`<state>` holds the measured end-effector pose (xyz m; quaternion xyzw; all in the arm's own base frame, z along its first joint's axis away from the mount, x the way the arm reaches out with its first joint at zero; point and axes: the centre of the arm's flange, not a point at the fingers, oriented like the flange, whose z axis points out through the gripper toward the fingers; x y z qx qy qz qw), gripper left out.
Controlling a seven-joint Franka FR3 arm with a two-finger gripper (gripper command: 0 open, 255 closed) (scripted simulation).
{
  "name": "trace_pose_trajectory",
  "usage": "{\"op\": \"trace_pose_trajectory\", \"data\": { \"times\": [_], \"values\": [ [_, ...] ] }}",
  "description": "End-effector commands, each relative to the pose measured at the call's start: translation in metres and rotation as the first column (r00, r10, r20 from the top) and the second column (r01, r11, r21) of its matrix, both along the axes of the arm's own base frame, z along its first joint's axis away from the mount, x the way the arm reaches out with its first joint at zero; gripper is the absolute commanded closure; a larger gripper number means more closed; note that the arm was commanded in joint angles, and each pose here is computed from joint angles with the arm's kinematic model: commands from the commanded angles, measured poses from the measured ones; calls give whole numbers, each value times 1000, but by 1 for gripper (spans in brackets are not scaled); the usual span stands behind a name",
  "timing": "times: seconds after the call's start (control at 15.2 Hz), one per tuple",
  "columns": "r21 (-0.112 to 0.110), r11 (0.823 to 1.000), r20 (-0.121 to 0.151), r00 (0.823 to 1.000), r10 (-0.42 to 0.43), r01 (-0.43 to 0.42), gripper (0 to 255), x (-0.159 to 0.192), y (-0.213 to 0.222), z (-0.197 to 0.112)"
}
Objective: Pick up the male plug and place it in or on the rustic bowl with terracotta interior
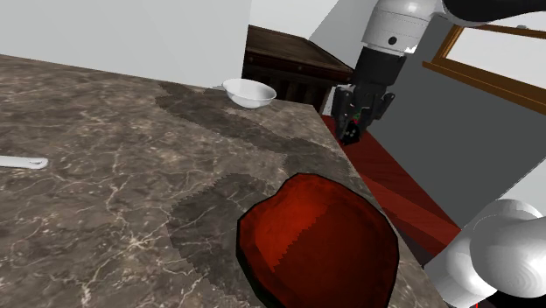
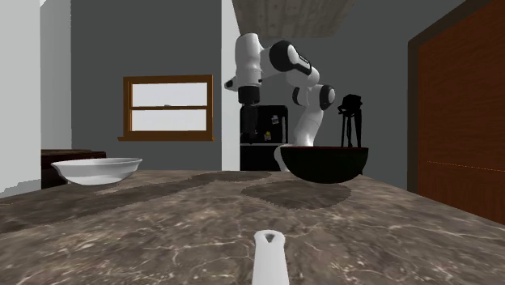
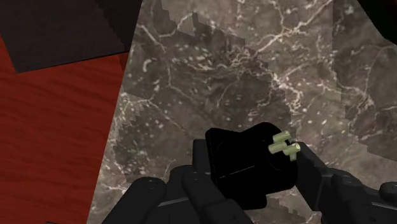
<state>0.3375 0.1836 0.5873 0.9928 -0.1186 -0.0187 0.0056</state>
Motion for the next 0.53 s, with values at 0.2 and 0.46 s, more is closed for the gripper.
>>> {"op": "trace_pose_trajectory", "data": {
  "times": [0.2,0.46],
  "values": [
    [0,1000,0,1000,0,0,255,0,-2,26],
    [0,1000,0,1000,0,0,255,0,-2,47]
  ]
}}
